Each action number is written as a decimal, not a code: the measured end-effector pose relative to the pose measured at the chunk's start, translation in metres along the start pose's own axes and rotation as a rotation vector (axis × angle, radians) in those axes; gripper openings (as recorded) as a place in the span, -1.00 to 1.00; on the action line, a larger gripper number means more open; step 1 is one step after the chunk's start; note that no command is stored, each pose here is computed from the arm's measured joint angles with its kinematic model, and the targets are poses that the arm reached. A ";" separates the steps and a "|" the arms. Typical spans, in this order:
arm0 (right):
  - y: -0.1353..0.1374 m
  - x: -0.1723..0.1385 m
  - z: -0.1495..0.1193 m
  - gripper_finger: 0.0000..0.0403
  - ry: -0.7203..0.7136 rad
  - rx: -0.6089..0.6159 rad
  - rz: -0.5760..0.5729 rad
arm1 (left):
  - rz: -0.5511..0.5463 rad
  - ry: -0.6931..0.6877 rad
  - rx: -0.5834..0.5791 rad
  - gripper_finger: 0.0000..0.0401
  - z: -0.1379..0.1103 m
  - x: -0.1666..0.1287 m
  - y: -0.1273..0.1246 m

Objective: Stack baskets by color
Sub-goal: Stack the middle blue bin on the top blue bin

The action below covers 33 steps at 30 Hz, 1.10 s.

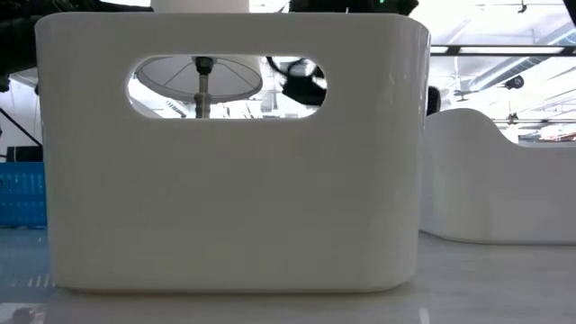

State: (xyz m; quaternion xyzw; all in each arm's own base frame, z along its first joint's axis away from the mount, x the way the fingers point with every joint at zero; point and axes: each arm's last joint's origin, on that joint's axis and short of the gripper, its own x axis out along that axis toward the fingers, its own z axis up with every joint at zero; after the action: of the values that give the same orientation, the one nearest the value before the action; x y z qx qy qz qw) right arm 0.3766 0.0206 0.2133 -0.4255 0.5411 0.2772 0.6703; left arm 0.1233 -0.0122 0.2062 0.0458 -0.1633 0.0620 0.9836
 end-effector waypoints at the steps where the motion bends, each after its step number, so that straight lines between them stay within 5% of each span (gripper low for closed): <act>1: -0.002 -0.006 0.003 -0.95 -0.013 0.036 -0.019 | 0.000 0.000 0.000 -0.99 0.000 0.000 0.000; 9: -0.034 -0.058 0.011 -0.95 -0.042 0.411 -0.220 | 0.007 -0.002 0.000 -0.99 0.000 0.000 0.000; 13: -0.050 -0.079 0.014 -0.96 -0.010 0.701 -0.331 | 0.007 -0.004 -0.001 -0.99 0.001 0.000 0.000; 18: -0.074 -0.088 0.009 -0.96 -0.002 0.959 -0.346 | 0.006 -0.002 0.000 -0.99 0.000 0.000 0.000; 27: -0.132 -0.045 -0.041 -0.96 0.175 1.269 -0.314 | 0.005 -0.002 -0.002 -0.99 0.000 0.000 0.000; 33: -0.144 -0.011 -0.089 -0.96 0.287 1.386 -0.249 | 0.004 -0.002 -0.002 -0.99 0.000 0.000 0.000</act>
State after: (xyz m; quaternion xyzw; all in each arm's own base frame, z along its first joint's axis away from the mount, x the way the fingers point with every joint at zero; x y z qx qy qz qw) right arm 0.4498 -0.1253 0.2579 0.0069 0.6229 -0.2673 0.7352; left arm 0.1231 -0.0121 0.2065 0.0444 -0.1646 0.0639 0.9833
